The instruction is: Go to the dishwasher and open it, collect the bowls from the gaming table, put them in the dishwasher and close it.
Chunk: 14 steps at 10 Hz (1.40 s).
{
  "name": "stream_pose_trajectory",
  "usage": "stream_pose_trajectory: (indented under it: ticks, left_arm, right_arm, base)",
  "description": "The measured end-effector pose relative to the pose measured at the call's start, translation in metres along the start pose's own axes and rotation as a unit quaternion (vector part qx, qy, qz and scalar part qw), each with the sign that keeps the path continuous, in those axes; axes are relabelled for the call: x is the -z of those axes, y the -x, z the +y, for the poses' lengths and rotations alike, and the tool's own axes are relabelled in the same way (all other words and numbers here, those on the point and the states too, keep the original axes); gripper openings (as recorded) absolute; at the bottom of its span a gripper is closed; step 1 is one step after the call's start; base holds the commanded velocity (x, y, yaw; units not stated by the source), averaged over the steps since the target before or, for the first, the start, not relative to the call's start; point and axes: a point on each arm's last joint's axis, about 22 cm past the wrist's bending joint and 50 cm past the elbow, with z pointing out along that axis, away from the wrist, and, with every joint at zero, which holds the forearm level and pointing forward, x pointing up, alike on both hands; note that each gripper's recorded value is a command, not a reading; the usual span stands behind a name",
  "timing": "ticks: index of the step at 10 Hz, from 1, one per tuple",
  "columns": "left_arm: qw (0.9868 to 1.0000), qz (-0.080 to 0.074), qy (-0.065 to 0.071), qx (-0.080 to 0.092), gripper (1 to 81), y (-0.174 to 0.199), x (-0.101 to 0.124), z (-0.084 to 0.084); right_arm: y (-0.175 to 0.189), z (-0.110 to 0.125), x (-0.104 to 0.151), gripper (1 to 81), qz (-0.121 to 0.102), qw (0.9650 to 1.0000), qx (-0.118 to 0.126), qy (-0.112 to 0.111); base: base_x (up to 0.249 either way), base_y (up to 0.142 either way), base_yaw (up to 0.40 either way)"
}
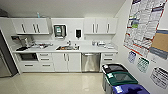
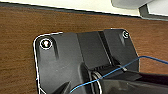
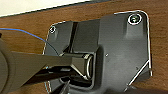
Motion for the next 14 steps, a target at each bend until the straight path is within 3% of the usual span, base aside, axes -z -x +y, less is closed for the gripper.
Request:
stream_pose_trajectory:
  ticks: [14]
  left_arm:
    - [1.0000,-0.003,-0.001,0.001,81.1,0.0041,0.0005,-0.0008]
  right_arm:
    - [-0.0024,-0.0014,-0.0010,81.1,0.002,1.0000,0.002,-0.001]
  base:
    - [0.145,0.000,0.000]
